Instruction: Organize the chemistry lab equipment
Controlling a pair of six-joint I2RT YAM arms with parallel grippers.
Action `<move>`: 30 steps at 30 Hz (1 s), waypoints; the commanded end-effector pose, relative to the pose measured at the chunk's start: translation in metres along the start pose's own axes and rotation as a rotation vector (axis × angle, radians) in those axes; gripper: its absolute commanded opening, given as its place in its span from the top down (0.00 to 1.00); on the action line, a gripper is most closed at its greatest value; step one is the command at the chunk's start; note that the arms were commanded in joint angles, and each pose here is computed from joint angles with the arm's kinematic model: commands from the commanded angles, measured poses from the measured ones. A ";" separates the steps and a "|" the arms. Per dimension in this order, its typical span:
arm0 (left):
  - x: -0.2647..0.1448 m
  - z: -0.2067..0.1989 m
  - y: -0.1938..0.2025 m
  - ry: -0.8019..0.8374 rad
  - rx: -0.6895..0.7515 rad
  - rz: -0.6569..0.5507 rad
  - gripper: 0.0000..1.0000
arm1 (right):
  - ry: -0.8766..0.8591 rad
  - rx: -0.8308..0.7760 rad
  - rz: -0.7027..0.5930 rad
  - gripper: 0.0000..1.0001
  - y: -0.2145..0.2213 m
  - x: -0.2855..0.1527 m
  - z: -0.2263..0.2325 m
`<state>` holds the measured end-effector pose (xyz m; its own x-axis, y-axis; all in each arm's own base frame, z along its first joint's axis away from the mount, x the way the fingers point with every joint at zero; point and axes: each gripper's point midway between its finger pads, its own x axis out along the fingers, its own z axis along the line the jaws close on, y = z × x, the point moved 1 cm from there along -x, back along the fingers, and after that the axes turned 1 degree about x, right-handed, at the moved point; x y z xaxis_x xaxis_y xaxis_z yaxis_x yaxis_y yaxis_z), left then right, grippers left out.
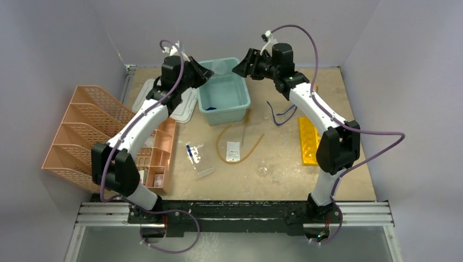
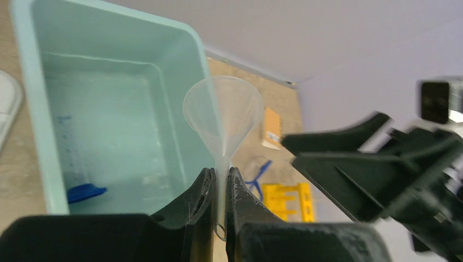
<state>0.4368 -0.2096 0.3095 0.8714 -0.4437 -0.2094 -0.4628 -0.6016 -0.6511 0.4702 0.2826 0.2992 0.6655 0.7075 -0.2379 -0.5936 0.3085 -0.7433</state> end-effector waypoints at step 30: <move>0.185 0.119 0.079 -0.433 0.449 0.301 0.86 | 0.691 -0.168 0.002 0.37 0.034 -0.145 -0.089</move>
<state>0.5619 -0.2524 0.1036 0.6747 -0.1410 -0.7245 -0.7381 -0.1257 -0.6629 0.4026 0.1451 0.2409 0.8149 0.1633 -0.5561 -0.5786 0.1739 -0.7968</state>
